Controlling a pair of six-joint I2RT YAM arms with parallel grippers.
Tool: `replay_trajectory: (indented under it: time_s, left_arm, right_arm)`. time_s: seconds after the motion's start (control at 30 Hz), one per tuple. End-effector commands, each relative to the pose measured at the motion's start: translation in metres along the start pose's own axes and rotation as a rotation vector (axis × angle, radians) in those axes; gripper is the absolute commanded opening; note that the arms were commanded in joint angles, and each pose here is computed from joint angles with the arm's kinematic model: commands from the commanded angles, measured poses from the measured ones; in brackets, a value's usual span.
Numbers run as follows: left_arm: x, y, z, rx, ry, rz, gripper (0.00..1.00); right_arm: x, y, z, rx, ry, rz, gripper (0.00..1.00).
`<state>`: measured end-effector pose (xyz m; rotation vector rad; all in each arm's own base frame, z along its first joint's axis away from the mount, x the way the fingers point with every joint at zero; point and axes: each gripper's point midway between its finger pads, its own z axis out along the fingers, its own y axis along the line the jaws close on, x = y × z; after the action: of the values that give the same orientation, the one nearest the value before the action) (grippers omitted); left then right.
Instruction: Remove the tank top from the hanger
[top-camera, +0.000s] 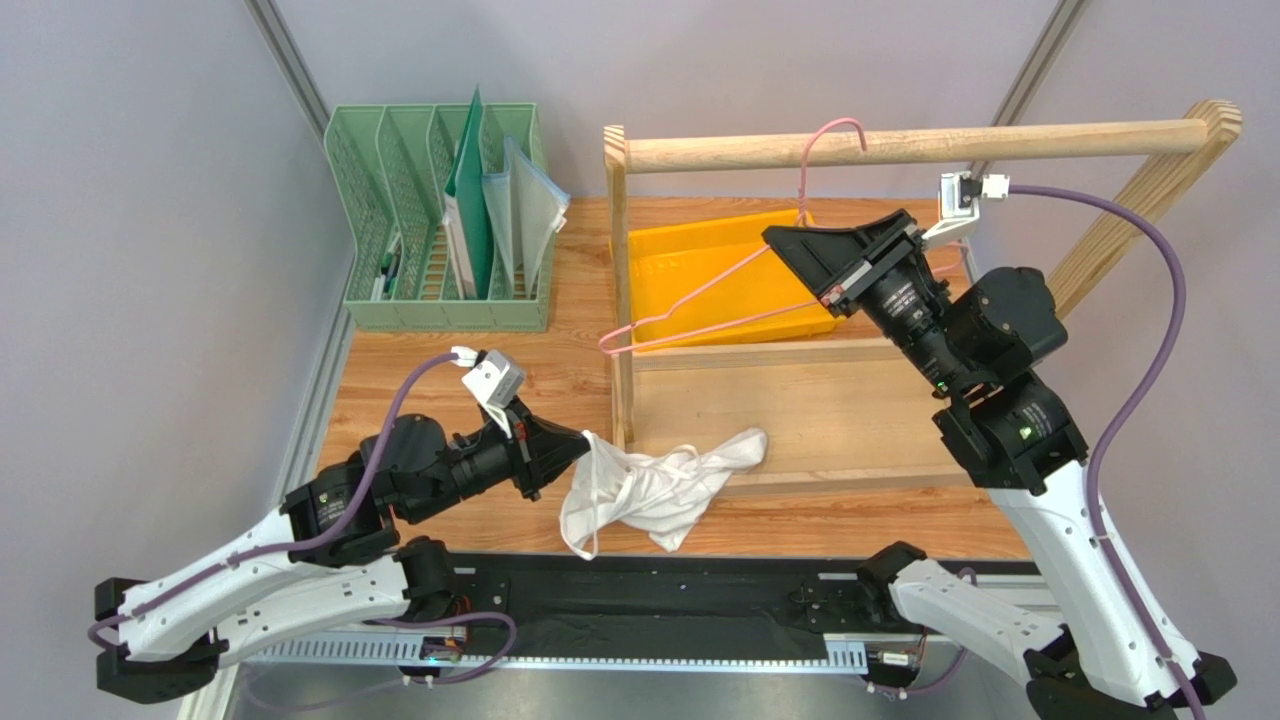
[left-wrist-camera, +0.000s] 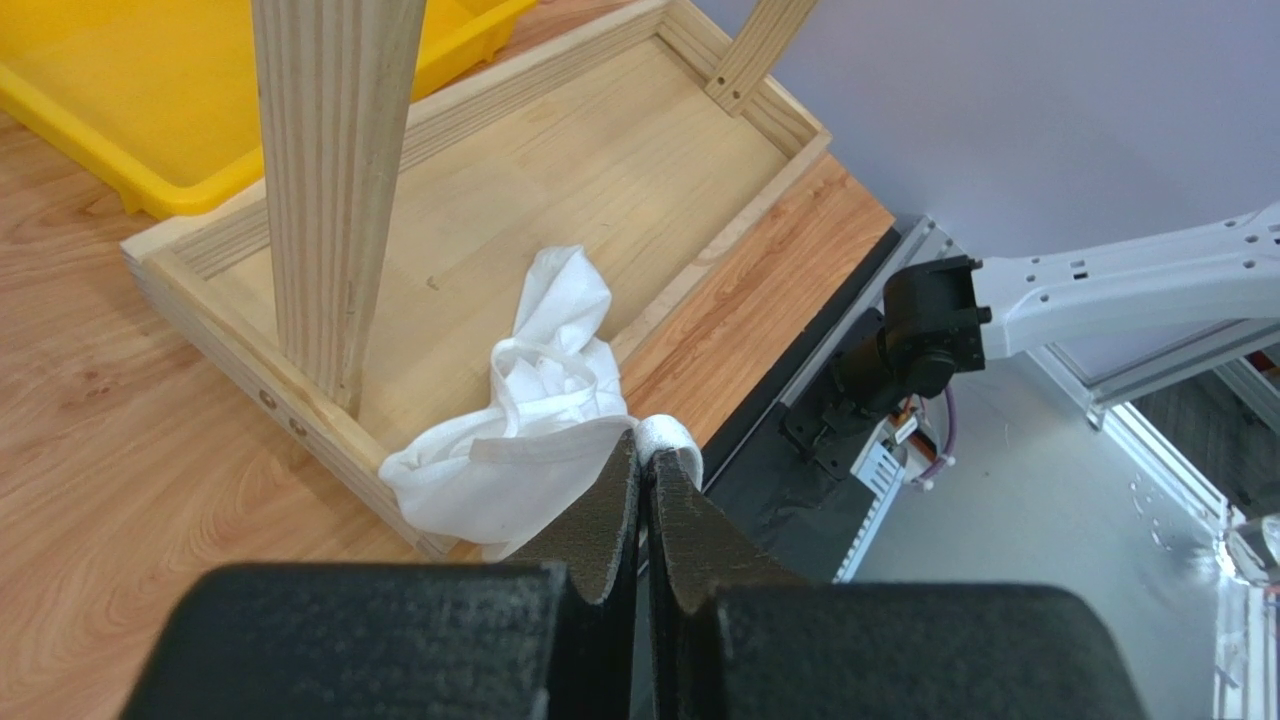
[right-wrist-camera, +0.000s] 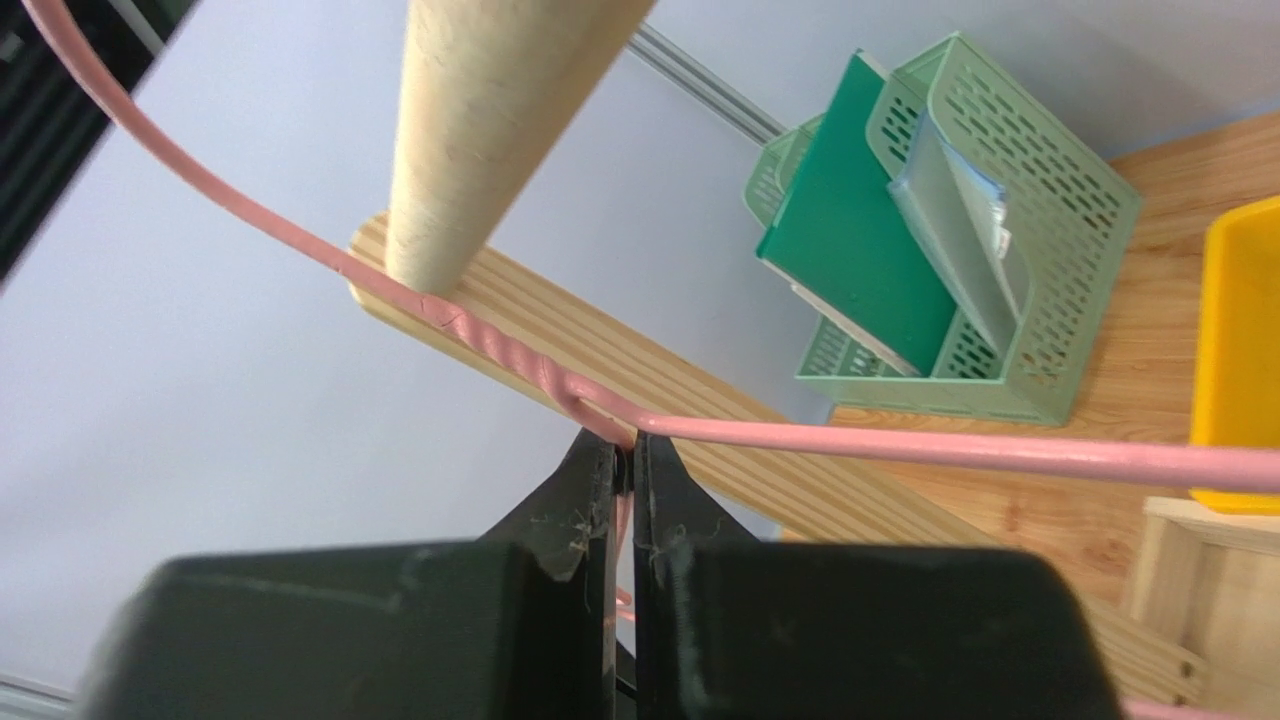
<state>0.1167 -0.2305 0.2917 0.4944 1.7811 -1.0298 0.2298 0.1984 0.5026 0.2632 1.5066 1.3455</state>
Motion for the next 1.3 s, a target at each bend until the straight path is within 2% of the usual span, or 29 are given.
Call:
replay_trajectory:
  time_s: [0.0, 0.1, 0.3, 0.6, 0.77, 0.87, 0.9, 0.97, 1.0, 1.1, 1.2, 1.27]
  left_arm:
    - [-0.003, -0.006, 0.003, 0.024, -0.008, -0.013, 0.0]
    - [-0.003, -0.007, 0.003, 0.029, -0.008, -0.016, 0.0]
    - [-0.002, -0.009, 0.003, 0.037, -0.003, -0.019, 0.0]
    - [-0.002, -0.008, 0.001, 0.039, -0.007, -0.021, 0.0]
    - [-0.001, -0.009, 0.0, 0.043, -0.004, -0.02, 0.0]
    - [-0.001, -0.009, 0.001, 0.046, -0.004, -0.018, 0.0]
    - [-0.002, -0.01, 0.001, 0.048, -0.003, -0.018, 0.0]
    - [-0.002, -0.011, 0.001, 0.05, -0.001, -0.013, 0.0]
    - [-0.002, -0.011, 0.002, 0.05, -0.001, -0.012, 0.0]
    - [-0.003, -0.011, 0.003, 0.048, -0.005, -0.009, 0.0]
    - [-0.003, -0.011, 0.007, 0.046, -0.001, -0.009, 0.0]
    - [-0.003, -0.013, 0.009, 0.052, 0.004, -0.007, 0.0]
  right_arm:
    - [-0.024, 0.032, -0.005, -0.114, -0.078, 0.106, 0.0]
    - [-0.026, 0.027, 0.0, -0.155, -0.079, 0.221, 0.0]
    - [-0.026, 0.025, 0.014, -0.214, -0.047, 0.327, 0.0]
    - [-0.033, 0.01, 0.013, -0.199, -0.075, 0.382, 0.0]
    - [-0.019, -0.013, 0.006, -0.128, -0.063, 0.381, 0.03]
    - [-0.012, -0.021, -0.001, -0.104, -0.054, 0.355, 0.15]
    - [-0.005, -0.029, -0.001, -0.076, -0.035, 0.352, 0.28]
    - [0.008, -0.039, -0.006, -0.034, 0.013, 0.327, 0.42]
    - [0.013, -0.045, -0.007, -0.016, 0.029, 0.32, 0.55]
    - [0.024, -0.056, -0.02, 0.039, 0.058, 0.254, 0.74]
    - [0.032, -0.069, -0.04, 0.112, 0.072, 0.164, 0.82]
    - [0.039, -0.086, -0.055, 0.194, 0.08, 0.128, 0.83]
